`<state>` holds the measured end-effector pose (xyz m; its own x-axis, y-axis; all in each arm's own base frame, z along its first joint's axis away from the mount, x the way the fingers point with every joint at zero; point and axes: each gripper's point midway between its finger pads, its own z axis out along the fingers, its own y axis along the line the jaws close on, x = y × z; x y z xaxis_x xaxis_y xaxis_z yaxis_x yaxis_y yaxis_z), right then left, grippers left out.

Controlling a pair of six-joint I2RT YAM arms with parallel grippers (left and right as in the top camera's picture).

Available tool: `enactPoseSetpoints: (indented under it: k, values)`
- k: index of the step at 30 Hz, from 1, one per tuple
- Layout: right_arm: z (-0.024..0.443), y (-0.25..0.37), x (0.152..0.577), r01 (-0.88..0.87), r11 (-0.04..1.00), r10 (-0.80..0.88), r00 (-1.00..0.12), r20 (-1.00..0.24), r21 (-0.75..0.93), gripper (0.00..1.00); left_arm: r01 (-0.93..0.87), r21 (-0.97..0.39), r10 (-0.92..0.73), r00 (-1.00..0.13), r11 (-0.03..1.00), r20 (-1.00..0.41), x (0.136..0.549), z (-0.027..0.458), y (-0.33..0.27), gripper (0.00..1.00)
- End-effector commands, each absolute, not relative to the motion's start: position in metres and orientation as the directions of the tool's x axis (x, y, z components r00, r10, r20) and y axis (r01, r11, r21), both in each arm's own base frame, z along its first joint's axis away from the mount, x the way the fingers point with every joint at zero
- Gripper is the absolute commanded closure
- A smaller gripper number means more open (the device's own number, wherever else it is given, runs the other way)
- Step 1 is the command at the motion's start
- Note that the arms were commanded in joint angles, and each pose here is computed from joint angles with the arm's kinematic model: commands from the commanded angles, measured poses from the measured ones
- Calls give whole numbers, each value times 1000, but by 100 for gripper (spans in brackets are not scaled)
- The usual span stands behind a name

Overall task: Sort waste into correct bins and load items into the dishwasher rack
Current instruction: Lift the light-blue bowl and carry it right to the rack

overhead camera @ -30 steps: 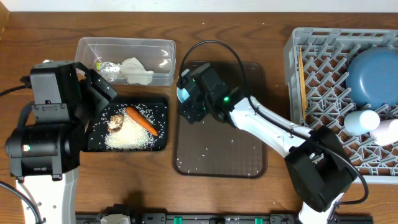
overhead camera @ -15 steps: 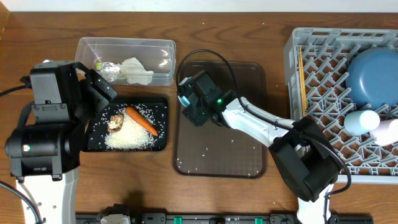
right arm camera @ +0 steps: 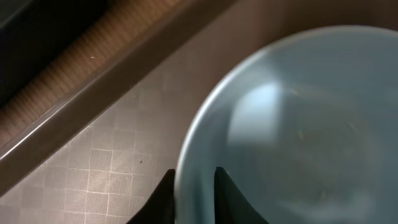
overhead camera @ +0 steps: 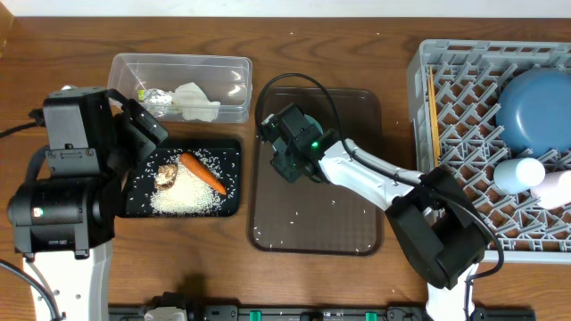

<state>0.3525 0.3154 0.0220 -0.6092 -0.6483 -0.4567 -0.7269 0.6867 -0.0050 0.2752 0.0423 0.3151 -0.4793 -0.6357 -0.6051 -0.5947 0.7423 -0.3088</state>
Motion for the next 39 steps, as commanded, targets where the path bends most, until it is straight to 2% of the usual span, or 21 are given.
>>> enactPoseSetpoints:
  k: [1,8,16,24,31,39]
  values:
    - [25,314,352,-685,729,-608,-652,-453,8,89,-603,-299,-634,-475,740,-610,275,315,44,2]
    - [54,312,353,-645,763,-550,-675,-492,32,99,-603,-299,-634,-475,740,-610,275,315,44,2]
    - [88,305,358,-607,793,-488,-685,-541,53,99,-603,-299,-634,-475,740,-610,275,315,44,2]
    - [109,294,362,-535,822,-363,-756,-545,195,99,-603,-299,-634,-475,740,-610,275,315,44,2]
    - [163,243,385,-430,821,-160,-804,-573,375,99,-603,-299,-634,-475,740,-610,275,315,44,2]
    - [244,136,405,-348,813,65,-742,-668,467,99,-603,-299,-634,-475,740,-610,275,315,44,2]
